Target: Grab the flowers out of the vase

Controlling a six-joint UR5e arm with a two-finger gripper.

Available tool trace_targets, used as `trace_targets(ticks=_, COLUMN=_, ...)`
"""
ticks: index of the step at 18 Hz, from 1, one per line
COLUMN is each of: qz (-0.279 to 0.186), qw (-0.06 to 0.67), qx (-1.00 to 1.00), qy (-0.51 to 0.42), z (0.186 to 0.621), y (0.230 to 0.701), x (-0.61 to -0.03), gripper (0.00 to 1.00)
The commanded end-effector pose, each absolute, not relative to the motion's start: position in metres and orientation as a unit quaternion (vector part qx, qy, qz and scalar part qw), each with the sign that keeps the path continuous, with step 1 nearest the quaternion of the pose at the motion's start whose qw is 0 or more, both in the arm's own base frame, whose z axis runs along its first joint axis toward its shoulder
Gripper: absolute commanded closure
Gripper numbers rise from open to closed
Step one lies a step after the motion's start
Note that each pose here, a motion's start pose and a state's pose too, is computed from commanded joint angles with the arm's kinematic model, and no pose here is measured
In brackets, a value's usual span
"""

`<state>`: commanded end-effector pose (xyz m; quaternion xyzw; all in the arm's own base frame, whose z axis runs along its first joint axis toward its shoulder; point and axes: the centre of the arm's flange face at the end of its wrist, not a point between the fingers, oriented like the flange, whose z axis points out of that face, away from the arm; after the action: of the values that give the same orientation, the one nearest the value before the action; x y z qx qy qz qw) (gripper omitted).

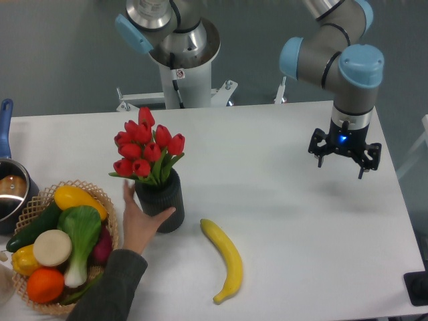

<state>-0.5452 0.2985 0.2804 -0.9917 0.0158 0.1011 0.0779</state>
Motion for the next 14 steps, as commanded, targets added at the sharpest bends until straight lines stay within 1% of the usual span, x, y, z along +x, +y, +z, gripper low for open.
trace_targets(ticks=11, qz=0.098, qw=0.081, qx=-0.992, qy=0.017, z=0.270, y=0.299, x=-0.538, gripper=0.00)
trace_targets(ticks=14, qz=0.095, qw=0.090, qx=-0.991, qy=0.021, z=0.269, y=0.313, x=-0.528, gripper=0.00)
